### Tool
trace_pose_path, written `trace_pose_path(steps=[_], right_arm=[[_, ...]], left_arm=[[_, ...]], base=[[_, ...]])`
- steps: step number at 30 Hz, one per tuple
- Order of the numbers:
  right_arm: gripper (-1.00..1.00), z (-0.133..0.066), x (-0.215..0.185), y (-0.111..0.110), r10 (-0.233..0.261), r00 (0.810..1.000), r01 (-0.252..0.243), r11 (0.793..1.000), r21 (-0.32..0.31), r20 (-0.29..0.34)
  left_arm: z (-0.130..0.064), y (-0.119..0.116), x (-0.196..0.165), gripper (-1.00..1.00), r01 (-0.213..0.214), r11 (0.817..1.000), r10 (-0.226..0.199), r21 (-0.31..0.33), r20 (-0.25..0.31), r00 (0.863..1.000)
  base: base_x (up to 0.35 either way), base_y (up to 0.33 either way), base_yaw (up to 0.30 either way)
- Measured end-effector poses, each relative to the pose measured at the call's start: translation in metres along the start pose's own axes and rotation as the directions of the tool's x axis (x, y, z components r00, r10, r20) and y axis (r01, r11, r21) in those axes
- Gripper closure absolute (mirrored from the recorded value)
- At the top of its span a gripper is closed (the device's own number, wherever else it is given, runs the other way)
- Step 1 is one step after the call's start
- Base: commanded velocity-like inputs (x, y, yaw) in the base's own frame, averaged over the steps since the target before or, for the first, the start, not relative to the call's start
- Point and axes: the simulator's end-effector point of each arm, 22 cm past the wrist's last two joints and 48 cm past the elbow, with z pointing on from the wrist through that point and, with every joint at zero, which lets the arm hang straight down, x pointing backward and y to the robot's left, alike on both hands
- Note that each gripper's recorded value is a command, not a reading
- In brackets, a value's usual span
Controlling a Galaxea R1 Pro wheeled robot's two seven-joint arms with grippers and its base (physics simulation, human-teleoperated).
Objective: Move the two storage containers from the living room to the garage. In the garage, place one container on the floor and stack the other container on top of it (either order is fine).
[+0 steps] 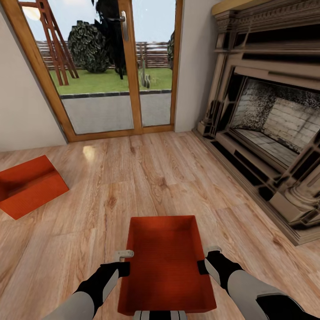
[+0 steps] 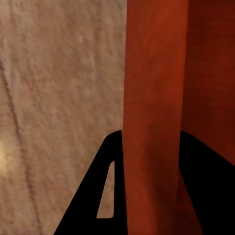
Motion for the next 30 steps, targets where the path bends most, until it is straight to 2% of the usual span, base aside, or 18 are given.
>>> trace_pose_path(steps=[30], right_arm=[[1.00, -0.0035, -0.0045, -0.0012, -0.003, 1.000, 0.003, 1.000, 0.004, 0.014]], left_arm=[[-0.0029, 0.0006, -0.0050, 1.00, -0.003, 1.000, 0.003, -0.003, 0.011, 1.000]], base=[[0.000, 0.000, 0.000]])
